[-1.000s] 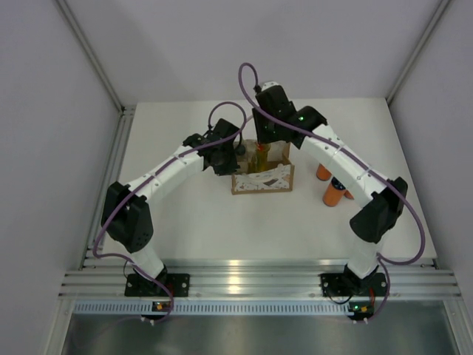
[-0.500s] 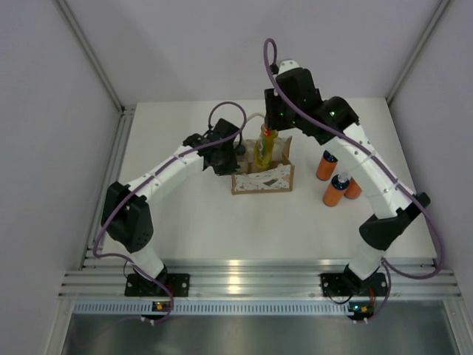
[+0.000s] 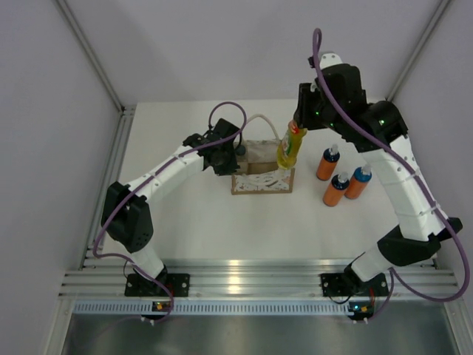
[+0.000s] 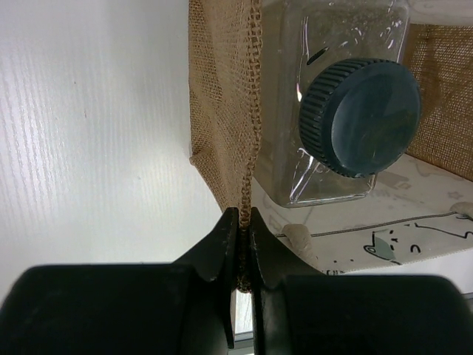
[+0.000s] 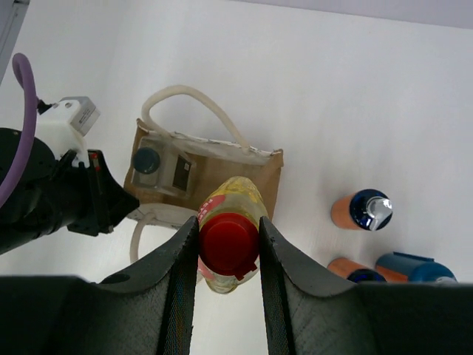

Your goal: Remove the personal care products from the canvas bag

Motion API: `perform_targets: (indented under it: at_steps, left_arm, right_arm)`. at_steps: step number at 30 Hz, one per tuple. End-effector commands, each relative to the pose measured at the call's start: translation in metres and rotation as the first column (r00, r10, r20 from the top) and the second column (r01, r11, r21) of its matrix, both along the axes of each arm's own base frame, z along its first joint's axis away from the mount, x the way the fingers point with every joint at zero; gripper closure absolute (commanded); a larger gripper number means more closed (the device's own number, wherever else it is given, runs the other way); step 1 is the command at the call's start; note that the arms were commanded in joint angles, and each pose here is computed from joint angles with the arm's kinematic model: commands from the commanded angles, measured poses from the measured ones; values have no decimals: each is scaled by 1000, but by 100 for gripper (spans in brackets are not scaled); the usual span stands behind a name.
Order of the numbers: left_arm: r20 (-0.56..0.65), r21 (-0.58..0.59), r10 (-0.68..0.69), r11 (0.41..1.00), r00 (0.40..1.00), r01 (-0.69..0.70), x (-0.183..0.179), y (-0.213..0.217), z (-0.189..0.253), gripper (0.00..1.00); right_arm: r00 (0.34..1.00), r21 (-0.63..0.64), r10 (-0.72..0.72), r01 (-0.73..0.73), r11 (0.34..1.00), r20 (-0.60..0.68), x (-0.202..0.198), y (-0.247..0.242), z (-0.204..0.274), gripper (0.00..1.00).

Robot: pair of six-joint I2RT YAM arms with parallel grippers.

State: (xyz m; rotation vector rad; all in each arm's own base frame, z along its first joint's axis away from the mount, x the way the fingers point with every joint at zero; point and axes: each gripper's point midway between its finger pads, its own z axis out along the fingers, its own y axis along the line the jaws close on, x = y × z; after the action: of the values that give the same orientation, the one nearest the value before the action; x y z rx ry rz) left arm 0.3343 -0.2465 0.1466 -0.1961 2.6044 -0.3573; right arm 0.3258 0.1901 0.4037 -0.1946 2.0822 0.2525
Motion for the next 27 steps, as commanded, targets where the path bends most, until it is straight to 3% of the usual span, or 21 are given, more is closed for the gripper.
perform_targets:
  at_steps: [1,11,27]
  left_arm:
    - [5,-7,-11,1000,1000,11,-4,3,12,93]
    - [1,-13,-14,1000,1000,14,-5,2,13,93]
    - [41,-15,-22,1000,999,23,-3,3,26,91]
  right_arm:
    - [980,107,-100,82,991,173,-11,-40,61,100]
    - [976,68,-169,161,985,135,4,-80,22,100]
    - [985,8,-165,165,986,46,21,-92,-98,100]
